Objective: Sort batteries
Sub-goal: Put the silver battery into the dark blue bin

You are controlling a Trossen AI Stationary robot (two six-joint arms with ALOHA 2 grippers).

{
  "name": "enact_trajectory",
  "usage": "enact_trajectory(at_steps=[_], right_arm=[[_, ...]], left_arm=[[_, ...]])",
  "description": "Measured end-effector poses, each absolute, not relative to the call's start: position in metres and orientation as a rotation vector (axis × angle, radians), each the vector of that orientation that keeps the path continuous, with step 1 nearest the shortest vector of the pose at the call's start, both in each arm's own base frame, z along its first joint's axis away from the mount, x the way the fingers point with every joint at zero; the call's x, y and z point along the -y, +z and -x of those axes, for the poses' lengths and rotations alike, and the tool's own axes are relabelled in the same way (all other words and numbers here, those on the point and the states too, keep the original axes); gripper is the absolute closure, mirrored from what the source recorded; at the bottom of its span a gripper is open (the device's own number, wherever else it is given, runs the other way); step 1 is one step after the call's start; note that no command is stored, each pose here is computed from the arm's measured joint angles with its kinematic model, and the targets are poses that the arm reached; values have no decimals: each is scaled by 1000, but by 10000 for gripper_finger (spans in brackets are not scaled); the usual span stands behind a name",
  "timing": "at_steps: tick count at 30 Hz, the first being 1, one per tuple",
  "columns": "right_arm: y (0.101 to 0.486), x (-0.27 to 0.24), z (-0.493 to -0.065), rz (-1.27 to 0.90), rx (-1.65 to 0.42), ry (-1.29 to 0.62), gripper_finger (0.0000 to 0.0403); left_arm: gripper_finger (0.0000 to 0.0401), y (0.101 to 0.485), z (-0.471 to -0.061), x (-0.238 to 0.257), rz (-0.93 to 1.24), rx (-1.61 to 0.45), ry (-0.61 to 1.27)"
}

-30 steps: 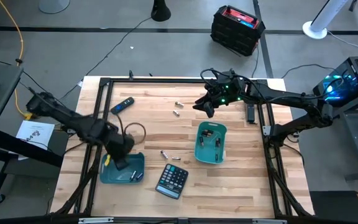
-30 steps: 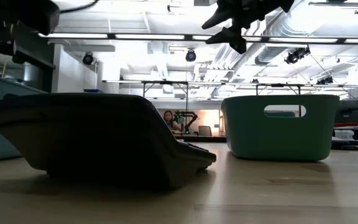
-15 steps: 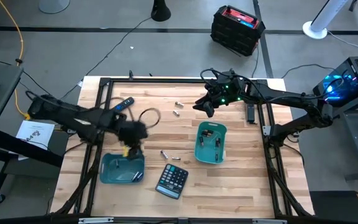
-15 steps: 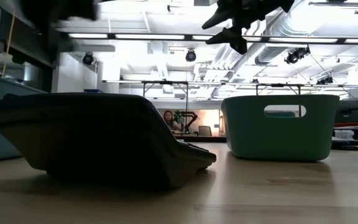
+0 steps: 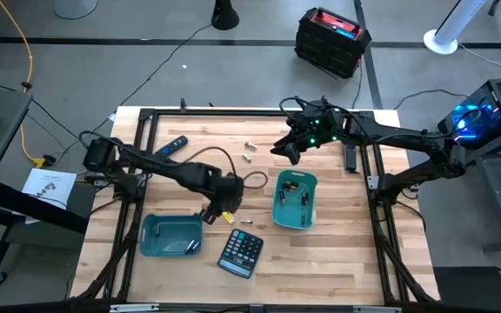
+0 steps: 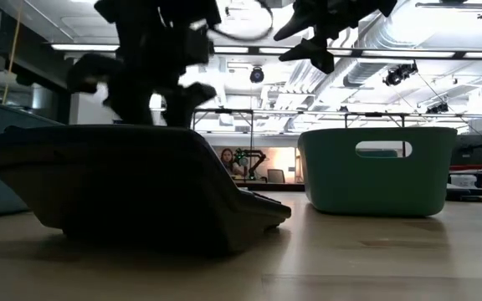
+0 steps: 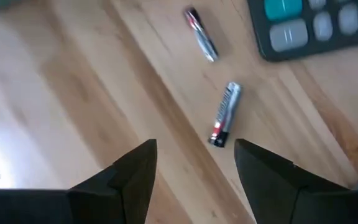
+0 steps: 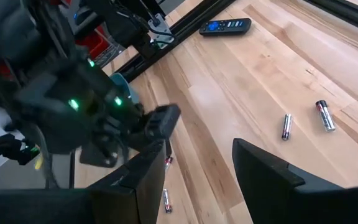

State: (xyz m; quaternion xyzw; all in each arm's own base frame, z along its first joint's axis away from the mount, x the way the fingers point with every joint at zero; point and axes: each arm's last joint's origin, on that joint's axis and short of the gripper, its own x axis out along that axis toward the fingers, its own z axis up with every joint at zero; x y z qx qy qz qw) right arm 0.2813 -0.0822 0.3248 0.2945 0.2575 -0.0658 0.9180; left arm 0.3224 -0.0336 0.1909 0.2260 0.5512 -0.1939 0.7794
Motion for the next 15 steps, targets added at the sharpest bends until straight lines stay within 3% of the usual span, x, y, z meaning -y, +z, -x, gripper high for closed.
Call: enact_trajectory(at_steps=[8,15], right_arm=[[325,83,-281,-570,-527,-157,222],[324,83,-281,-556,-532,-154,222]], left_arm=[[192,159,-331,51,-542,-1207,-599],[193,131,-340,48,-520,-1277,-592]])
